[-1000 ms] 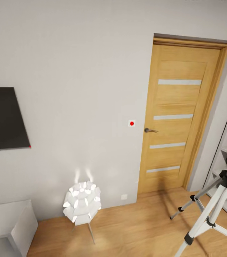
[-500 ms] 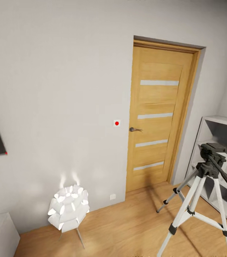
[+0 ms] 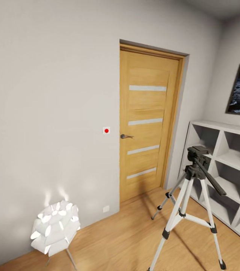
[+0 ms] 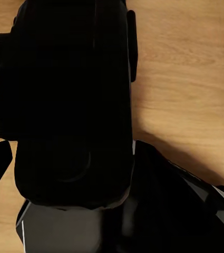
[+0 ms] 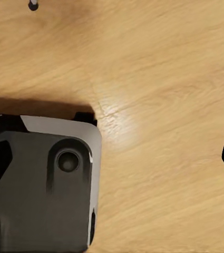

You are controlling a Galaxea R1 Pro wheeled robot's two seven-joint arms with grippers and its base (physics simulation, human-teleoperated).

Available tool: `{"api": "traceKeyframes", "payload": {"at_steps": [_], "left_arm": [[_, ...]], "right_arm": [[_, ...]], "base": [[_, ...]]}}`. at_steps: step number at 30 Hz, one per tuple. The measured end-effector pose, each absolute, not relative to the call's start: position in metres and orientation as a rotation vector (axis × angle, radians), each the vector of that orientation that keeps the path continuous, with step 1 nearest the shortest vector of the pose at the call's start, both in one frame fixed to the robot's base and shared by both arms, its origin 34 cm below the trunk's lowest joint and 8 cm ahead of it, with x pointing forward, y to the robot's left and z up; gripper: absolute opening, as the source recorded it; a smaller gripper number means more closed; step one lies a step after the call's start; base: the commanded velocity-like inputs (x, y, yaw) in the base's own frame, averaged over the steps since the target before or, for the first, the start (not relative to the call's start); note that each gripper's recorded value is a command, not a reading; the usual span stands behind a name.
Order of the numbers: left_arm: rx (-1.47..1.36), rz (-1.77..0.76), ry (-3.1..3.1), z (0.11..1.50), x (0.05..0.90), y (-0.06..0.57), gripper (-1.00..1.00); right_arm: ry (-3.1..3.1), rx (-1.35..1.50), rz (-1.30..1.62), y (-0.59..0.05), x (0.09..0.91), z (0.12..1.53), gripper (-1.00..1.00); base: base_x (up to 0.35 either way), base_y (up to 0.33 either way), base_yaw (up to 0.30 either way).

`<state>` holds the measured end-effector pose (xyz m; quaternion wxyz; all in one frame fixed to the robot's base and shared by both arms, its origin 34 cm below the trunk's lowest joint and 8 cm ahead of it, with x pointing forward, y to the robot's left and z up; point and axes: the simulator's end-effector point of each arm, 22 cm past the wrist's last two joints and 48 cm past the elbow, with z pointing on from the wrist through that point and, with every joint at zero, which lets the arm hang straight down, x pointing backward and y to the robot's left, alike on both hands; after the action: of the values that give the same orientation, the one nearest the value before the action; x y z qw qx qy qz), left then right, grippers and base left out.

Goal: Attach the digital camera to the camera tripod in the bedroom.

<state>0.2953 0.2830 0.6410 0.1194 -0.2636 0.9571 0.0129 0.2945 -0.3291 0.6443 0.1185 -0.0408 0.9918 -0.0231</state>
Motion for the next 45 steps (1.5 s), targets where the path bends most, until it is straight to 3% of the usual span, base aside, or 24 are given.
{"api": "traceKeyframes", "payload": {"at_steps": [14, 38, 45], "left_arm": [[-0.764, 0.032, 2.795, 0.642, 0.297, 0.282, -1.0], [-0.745, 0.003, 2.809, 0.641, 0.296, 0.267, -1.0], [-0.745, 0.002, 2.808, 0.641, 0.297, 0.267, -1.0]], "right_arm": [[2.912, -0.014, -0.06, -0.331, 0.283, 0.642, 1.0], [2.91, -0.013, -0.059, -0.331, 0.283, 0.642, 1.0], [2.909, -0.013, -0.062, -0.332, 0.284, 0.642, 1.0]], "base": [[0.033, 0.031, -0.295], [0.209, 0.272, -0.295], [0.065, 0.087, -0.295]]}}
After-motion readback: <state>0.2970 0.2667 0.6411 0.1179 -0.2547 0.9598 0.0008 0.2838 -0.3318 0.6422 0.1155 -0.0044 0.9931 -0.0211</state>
